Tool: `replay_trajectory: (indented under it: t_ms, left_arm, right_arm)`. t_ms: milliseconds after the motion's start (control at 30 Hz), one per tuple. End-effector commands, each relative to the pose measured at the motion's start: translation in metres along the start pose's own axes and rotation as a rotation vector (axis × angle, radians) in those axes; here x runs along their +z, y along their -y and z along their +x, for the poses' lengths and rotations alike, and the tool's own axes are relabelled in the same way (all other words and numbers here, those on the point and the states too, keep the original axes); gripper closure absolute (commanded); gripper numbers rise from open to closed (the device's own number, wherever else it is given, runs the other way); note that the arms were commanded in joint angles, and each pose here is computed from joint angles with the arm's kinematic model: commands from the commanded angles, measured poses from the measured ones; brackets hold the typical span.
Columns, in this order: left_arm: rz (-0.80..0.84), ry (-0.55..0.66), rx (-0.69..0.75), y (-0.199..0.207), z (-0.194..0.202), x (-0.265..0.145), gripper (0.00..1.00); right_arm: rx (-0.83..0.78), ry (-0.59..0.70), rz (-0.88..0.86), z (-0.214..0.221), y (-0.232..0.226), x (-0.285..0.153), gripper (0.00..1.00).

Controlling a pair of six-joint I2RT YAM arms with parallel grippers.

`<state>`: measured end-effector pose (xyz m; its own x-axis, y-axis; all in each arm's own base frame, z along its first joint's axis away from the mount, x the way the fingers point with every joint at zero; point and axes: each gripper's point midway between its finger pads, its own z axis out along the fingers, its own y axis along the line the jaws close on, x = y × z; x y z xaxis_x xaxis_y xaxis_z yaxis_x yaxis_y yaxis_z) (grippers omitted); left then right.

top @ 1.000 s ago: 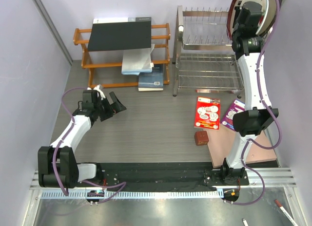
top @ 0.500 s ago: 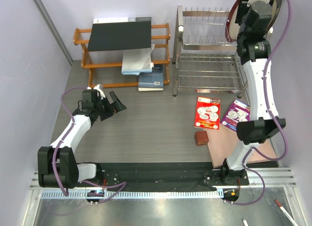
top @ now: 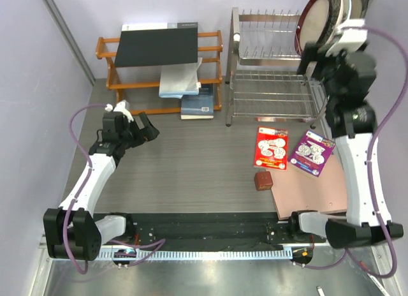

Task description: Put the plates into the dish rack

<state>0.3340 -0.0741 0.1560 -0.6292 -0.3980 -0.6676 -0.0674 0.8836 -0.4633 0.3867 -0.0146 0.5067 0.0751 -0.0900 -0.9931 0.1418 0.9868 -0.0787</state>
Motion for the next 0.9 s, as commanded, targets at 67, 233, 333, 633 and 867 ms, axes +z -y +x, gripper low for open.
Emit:
replay_trajectory:
  t_ms: [67,233,333,633,867]
  left_arm:
    - [0.014,0.167,0.204,0.021,-0.060,-0.023,0.01]
    - [0.005,0.214,0.302,0.031,-0.085,-0.031,0.01]
    - [-0.005,0.229,0.348,0.033,-0.096,-0.030,0.00]
    - [0.001,0.082,0.378,0.027,-0.061,-0.001,0.01]
    - [-0.068,-0.010,0.533,0.008,-0.043,0.023,0.00]
  right_arm:
    - [0.089,-0.539,-0.533,0.195,-0.126,-0.074,0.00]
    - [0.030,-0.673,-0.384,0.268,-0.132,-0.091,0.00]
    - [-0.079,-0.642,-0.323,0.275,-0.132,-0.088,0.00]
    - [-0.347,-0.698,-0.315,0.306,-0.157,-0.077,0.01]
    - [-0.295,-0.687,-0.387,0.311,-0.206,-0.039,0.00]
